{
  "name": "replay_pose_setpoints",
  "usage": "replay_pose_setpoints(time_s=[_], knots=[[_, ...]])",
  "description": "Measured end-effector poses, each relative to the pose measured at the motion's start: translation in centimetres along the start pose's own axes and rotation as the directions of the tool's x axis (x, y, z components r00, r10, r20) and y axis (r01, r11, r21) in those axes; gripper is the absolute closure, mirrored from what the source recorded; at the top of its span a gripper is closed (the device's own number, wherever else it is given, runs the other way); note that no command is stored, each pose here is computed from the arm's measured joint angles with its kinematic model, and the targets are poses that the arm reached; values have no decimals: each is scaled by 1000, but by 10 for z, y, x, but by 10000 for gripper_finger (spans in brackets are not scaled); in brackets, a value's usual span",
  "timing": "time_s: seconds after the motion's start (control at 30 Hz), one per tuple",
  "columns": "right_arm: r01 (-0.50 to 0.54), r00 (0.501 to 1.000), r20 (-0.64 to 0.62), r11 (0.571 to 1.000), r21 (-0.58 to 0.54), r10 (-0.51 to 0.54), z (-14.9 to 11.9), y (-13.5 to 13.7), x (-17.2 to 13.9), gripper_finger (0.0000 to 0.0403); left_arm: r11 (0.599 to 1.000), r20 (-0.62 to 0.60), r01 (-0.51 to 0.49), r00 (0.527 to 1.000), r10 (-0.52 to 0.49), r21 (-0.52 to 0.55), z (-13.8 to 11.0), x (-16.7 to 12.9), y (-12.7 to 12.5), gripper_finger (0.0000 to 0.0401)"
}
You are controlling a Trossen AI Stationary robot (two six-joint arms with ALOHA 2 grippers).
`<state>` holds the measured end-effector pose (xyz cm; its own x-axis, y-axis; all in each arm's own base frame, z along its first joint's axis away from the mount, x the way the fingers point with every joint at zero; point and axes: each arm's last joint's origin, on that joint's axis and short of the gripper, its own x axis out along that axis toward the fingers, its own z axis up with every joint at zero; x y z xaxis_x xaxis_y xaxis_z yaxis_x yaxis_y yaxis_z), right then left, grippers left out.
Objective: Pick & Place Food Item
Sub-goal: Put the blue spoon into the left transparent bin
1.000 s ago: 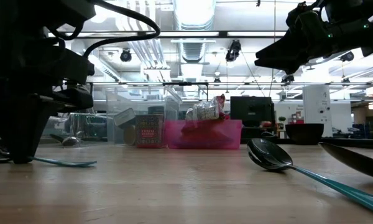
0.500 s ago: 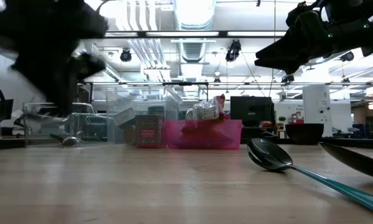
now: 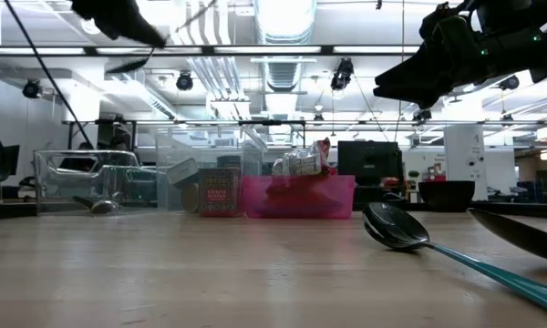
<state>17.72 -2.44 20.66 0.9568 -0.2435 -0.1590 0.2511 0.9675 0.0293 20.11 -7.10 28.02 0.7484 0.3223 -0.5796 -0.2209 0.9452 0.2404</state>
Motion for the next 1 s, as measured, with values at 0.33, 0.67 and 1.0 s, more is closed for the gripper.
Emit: replay_pose_setpoints(time_s=[0.33,0.67,1.0], knots=[[0,1000,0,1000,-1,0,0,0,0,168,926,176,-125,964,198,-357,14,-15,19,392],[0,1000,0,1000,-1,0,0,0,0,168,858,184,-102,957,222,-503,13,-21,24,392],[0,1000,0,1000,-1,0,0,0,0,168,676,48,-381,850,525,-631,-15,-32,55,392]])
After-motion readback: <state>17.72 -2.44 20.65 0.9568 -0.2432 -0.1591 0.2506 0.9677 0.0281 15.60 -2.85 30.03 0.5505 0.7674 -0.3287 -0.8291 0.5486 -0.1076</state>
